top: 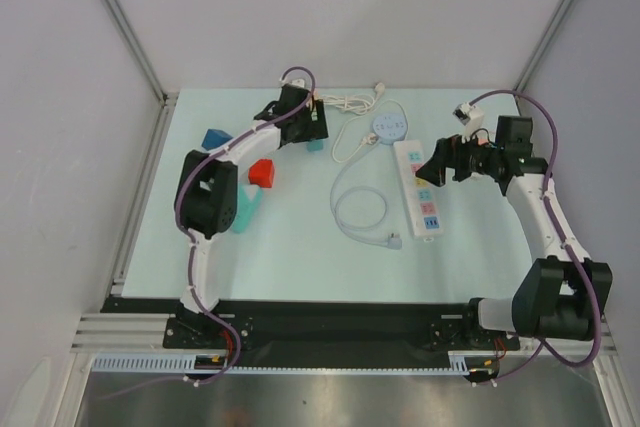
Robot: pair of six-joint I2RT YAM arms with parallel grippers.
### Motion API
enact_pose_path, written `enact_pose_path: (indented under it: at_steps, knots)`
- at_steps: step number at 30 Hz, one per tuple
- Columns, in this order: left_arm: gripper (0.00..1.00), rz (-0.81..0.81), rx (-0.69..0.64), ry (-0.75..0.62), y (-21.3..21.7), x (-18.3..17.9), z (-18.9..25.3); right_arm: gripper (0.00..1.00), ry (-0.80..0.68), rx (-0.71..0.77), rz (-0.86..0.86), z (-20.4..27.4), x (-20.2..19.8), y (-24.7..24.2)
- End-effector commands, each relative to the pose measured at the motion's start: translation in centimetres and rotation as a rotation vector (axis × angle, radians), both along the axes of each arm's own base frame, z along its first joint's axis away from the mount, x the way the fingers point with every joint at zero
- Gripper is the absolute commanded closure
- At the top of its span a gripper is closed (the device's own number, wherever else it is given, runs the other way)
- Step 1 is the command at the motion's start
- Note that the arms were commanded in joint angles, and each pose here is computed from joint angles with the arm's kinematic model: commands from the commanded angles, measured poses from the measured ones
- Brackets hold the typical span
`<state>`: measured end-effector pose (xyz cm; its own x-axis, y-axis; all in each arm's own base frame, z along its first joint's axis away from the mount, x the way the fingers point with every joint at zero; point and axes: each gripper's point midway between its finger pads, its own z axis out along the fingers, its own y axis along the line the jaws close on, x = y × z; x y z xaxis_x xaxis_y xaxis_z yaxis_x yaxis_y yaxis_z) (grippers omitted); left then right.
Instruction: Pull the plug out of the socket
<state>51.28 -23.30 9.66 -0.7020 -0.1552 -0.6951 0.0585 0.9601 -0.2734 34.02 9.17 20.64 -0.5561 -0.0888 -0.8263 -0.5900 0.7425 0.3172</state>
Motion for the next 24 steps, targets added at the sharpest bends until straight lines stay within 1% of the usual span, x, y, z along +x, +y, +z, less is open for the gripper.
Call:
enact_pose_path:
  at_steps: [1, 5, 7, 8, 9, 11, 12, 13, 21, 24]
  knots:
    - [0.03, 0.041, 0.081, 0.025, 0.5, 1.7, -0.2, 0.00, -0.040, 0.062, 0.081, 0.7, -0.4, 1.2]
    - [0.09, 0.064, 0.094, 0.062, 0.0, 3.1, -1.5, 0.00, -0.035, 0.069, 0.089, 0.7, -0.7, 1.4]
    - [0.10, 0.073, 0.081, 0.051, -0.4, 4.1, -0.9, 0.00, -0.052, 0.063, 0.093, 1.1, -0.8, 1.7]
    - [0.11, 0.078, 0.092, 0.086, -0.4, 3.9, -2.2, 0.00, -0.057, 0.058, 0.087, 1.2, -0.8, 1.7]
    - [0.12, 0.081, 0.095, 0.095, -0.4, 4.1, -2.6, 0.00, -0.068, 0.053, 0.086, 1.4, -0.9, 1.7]
    - [0.12, 0.094, 0.096, 0.097, -0.5, 4.6, -2.1, 0.00, -0.091, 0.051, 0.086, 1.9, -1.0, 2.0]
    - [0.14, 0.094, 0.103, 0.115, -0.6, 4.7, -3.1, 0.00, -0.096, 0.051, 0.088, 2.0, -1.1, 2.0]
    - [0.15, 0.094, 0.096, 0.106, -0.8, 5.0, -2.5, 0.00, -0.102, 0.052, 0.086, 2.2, -1.2, 2.0]
    - [0.22, 0.100, 0.063, 0.149, -1.7, 5.5, -4.4, 0.00, -0.106, 0.058, 0.092, 2.6, -1.3, 2.3]
    - [0.28, 0.112, 0.059, 0.169, -1.8, 5.3, -5.2, 0.01, -0.114, 0.056, 0.090, 2.8, -1.4, 2.2]
